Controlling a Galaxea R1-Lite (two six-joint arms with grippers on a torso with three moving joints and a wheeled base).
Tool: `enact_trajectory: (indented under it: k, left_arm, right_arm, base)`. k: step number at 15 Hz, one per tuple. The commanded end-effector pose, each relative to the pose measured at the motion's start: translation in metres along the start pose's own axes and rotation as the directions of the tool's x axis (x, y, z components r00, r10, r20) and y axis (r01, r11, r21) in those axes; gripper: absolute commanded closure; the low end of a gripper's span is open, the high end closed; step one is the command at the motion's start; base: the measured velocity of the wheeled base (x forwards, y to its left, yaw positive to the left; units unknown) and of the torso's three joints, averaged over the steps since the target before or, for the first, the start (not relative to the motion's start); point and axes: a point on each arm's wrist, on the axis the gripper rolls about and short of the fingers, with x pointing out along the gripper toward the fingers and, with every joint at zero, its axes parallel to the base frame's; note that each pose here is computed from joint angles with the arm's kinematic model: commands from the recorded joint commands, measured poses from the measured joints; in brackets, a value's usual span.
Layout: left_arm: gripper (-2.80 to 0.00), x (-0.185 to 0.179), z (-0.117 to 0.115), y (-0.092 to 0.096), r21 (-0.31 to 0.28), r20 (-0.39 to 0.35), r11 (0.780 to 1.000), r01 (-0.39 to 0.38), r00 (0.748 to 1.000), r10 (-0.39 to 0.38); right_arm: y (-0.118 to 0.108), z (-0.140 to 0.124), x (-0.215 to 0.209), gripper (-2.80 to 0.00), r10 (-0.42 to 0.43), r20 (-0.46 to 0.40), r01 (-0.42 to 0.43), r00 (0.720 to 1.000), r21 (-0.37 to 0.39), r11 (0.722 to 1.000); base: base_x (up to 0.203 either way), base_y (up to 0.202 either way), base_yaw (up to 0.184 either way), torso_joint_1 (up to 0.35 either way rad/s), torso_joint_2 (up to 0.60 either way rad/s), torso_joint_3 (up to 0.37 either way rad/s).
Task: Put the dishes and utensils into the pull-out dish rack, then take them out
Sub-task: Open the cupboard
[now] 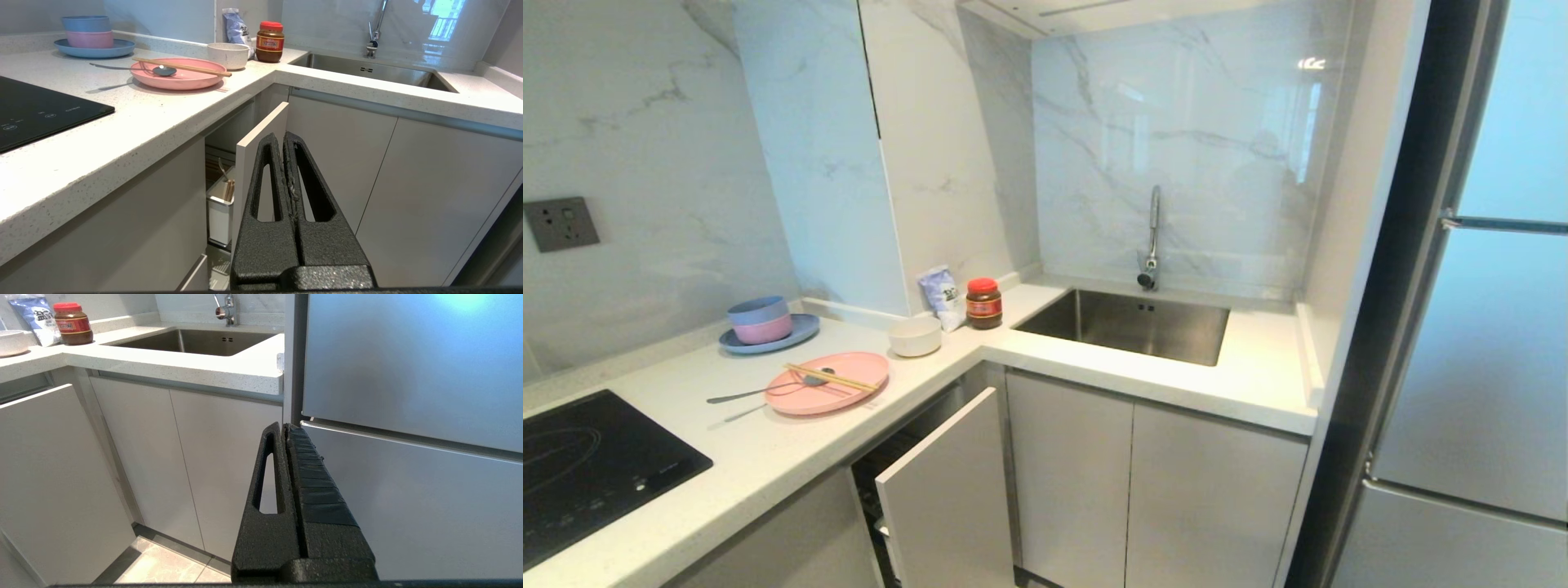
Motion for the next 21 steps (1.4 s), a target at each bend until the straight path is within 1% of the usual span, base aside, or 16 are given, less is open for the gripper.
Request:
enact_trajectory:
  k: [1,12,21]
  left_arm:
    - [0.0,0.0006,-0.002,0.0001,0.0,-0.007,1.0,-0.001,1.0,0.001]
    - [0.0,0.0006,-0.002,0.0001,0.0,-0.007,1.0,-0.001,1.0,0.001]
    - [0.0,0.0006,-0.002,0.0001,0.0,-0.007,1.0,-0.001,1.0,0.001]
  right_arm:
    - [0.0,-0.0004,0.0002,0.0,0.0,-0.002,0.0,1.0,0.0,1.0]
    - [0.0,-0.0003,0.0002,0.0,0.0,-0.001,0.0,1.0,0.004,1.0]
    - [0.0,-0.0004,0.0002,0.0,0.0,-0.002,0.0,1.0,0.006,1.0]
  base:
    - [0.0,0.0,0.0,0.0,0.0,0.0]
    - [0.0,0.0,0.0,-0.006,0.01,0.004]
    - [0.0,0.0,0.0,-0.238,0.48,0.235]
